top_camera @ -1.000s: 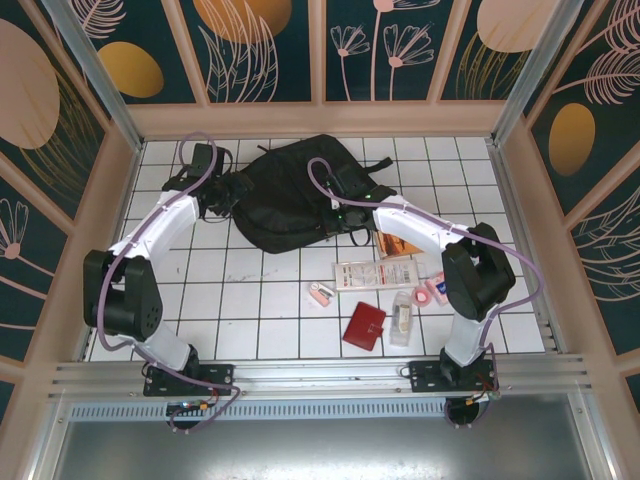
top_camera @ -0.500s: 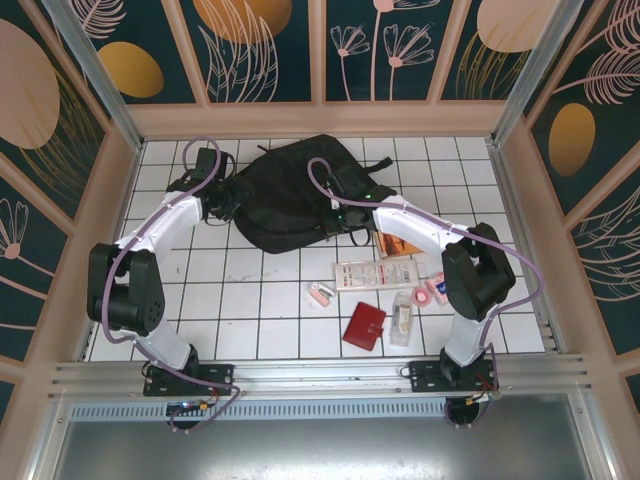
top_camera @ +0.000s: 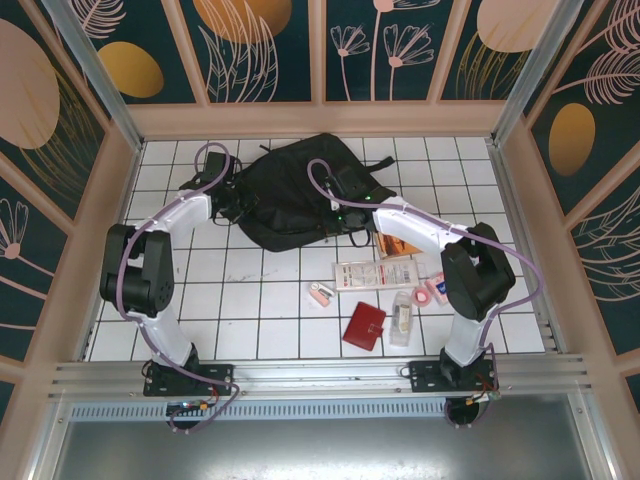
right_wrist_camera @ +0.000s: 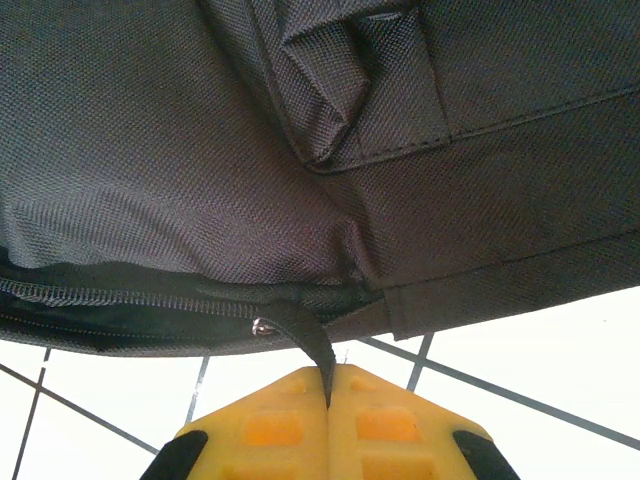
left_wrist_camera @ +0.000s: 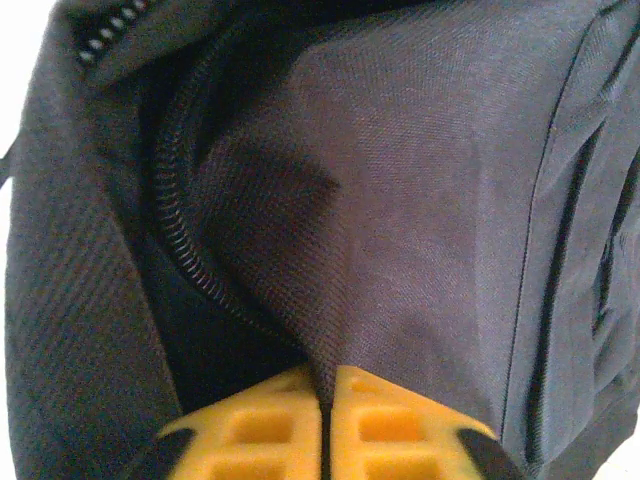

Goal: Pack the student bag
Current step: Open the student bag at the top-center of the table.

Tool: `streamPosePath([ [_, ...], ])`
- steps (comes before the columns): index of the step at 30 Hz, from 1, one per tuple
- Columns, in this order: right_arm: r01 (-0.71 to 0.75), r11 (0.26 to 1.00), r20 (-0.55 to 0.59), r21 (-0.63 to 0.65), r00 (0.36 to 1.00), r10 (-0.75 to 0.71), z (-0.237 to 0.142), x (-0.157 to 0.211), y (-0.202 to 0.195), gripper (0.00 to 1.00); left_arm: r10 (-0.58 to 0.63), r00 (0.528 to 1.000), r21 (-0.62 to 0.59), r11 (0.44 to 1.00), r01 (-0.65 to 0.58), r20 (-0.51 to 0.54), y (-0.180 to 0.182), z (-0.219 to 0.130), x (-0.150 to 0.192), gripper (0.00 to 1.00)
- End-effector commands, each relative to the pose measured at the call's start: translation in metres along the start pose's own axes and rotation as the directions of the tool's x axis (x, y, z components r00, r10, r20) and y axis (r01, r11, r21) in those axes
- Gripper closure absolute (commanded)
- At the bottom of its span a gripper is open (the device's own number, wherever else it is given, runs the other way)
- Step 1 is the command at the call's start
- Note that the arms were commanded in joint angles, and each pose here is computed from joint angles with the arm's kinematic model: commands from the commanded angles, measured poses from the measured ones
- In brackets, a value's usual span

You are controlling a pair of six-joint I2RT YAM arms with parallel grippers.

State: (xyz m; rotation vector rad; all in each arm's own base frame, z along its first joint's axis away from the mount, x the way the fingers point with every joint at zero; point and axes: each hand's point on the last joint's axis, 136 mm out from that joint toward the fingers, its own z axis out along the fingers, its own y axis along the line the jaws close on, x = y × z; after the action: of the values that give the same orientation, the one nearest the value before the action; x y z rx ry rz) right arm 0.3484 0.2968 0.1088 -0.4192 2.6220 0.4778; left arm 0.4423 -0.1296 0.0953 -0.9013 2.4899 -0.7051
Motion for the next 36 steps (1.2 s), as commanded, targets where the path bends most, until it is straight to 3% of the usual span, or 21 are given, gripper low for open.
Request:
streamPosePath([
  [1, -0.001, 1.0, 0.025, -0.004, 1.0, 0.001, -0.006, -0.004, -0.001, 1.0, -0.008, 1.0, 0.038, 0.999, 0.008, -0.005, -0.008, 0.002, -0.001, 1.0],
  [9, -0.019, 0.999, 0.064, 0.042, 0.998, 0.016, -0.017, -0.013, -0.014, 0.99, -0.019, 0.999, 0.14, 0.99, 0.015, 0.031, -0.039, -0.027, -0.01, 1.0],
  [12, -0.027, 0.997, 0.076, 0.073, 0.997, 0.021, -0.02, -0.017, -0.021, 0.76, -0.035, 0.999, 0.197, 0.98, 0.027, 0.039, -0.056, -0.046, -0.012, 1.0],
  [16, -0.041, 0.987, 0.097, 0.153, 0.995, 0.026, -0.023, -0.023, -0.036, 0.36, -0.077, 0.995, 0.268, 0.962, 0.058, 0.063, -0.072, -0.073, -0.016, 1.0],
  [17, -0.049, 0.984, 0.101, 0.171, 0.994, 0.032, -0.023, -0.024, -0.04, 0.32, -0.092, 0.994, 0.286, 0.956, 0.07, 0.065, -0.076, -0.079, -0.016, 1.0],
  [23, -0.108, 0.957, 0.124, 0.268, 0.989, 0.076, -0.015, -0.038, -0.07, 0.29, -0.182, 0.979, 0.37, 0.919, 0.137, 0.091, -0.083, -0.118, -0.015, 1.0],
  [30, -0.123, 0.965, 0.149, 0.229, 0.985, 0.091, 0.011, -0.081, -0.069, 0.3, -0.302, 0.948, 0.434, 0.871, 0.231, 0.101, -0.071, -0.15, -0.007, 1.0],
  [33, -0.028, 0.996, 0.284, 0.083, 0.959, 0.003, -0.026, -0.114, -0.013, 0.31, -0.313, 0.938, 0.429, 0.875, 0.226, 0.145, -0.067, -0.158, -0.012, 1.0],
  [36, 0.104, 0.995, 0.423, 0.003, 0.901, -0.096, -0.067, -0.12, 0.041, 0.29, -0.304, 0.939, 0.42, 0.882, 0.215, 0.159, -0.071, -0.159, -0.016, 1.0],
])
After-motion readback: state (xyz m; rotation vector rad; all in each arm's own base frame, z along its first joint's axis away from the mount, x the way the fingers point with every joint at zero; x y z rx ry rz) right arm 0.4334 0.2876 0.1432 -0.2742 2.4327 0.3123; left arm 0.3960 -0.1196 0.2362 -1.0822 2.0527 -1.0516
